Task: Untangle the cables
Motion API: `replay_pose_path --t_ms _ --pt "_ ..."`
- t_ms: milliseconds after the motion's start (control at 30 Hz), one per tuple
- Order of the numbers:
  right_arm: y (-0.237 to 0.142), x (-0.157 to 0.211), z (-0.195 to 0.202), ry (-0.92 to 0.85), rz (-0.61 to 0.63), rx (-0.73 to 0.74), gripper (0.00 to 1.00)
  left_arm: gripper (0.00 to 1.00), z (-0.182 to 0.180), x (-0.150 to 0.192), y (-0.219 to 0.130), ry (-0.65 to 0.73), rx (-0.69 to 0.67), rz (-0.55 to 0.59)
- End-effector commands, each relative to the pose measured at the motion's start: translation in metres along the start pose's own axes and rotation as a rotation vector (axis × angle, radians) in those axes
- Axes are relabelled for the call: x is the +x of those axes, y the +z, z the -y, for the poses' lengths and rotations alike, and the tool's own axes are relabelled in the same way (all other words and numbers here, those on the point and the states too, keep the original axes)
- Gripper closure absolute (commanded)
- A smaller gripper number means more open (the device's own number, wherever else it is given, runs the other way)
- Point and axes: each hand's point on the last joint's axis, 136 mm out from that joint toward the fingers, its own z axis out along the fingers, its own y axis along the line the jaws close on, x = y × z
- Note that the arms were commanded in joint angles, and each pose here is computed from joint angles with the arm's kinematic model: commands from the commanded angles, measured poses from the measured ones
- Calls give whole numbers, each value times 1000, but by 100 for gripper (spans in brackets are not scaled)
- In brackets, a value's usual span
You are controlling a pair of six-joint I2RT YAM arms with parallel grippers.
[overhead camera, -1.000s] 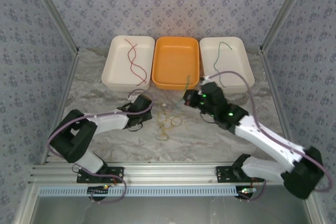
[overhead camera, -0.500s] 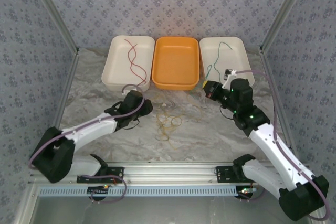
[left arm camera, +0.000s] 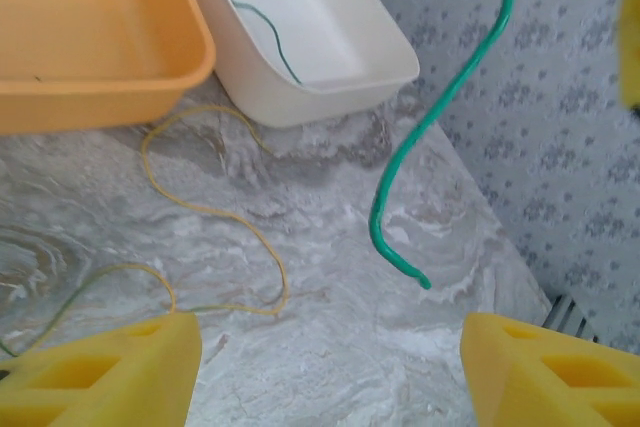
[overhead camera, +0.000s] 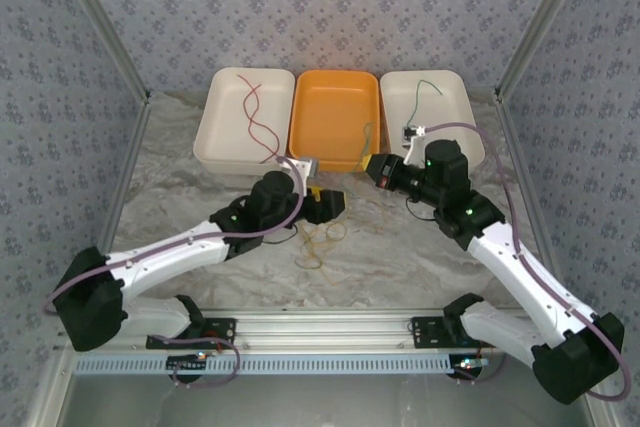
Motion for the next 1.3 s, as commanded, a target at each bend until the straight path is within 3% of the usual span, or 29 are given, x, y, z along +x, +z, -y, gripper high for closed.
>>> replay_pose_path --t_ms 0,100,300,433,500,567,600,733,867,1133,1267 --pt "-6 -2 -21 -39 -22 -45 100 30 24 -12 5 50 70 40" --pt "-9 0 -24 -48 -29 -52 100 31 29 -10 11 66 80 29" --pt "-15 5 -29 -54 -42 -66 100 43 16 -12 21 84 2 29" --pt "-17 11 -27 -69 -54 -61 100 51 23 -20 17 86 26 59" --pt "-17 13 -26 -78 -61 -62 100 68 24 -21 15 89 29 63" --pt "-19 15 -25 -98 -67 -60 100 93 21 -23 10 98 4 70" --pt "-21 16 -24 -121 -71 -54 100 100 15 -25 6 101 -34 80" --pt "-29 24 -12 -233 -104 -11 100 100 -19 -47 -25 93 -176 149" --pt "-38 41 0 -376 -191 29 100 100 -46 -76 -58 76 -215 167" --pt "-39 46 41 -616 -196 193 100 100 -18 -99 -88 81 -63 130" --pt "-37 42 57 -734 -218 316 100 100 -22 -112 -106 111 -145 166"
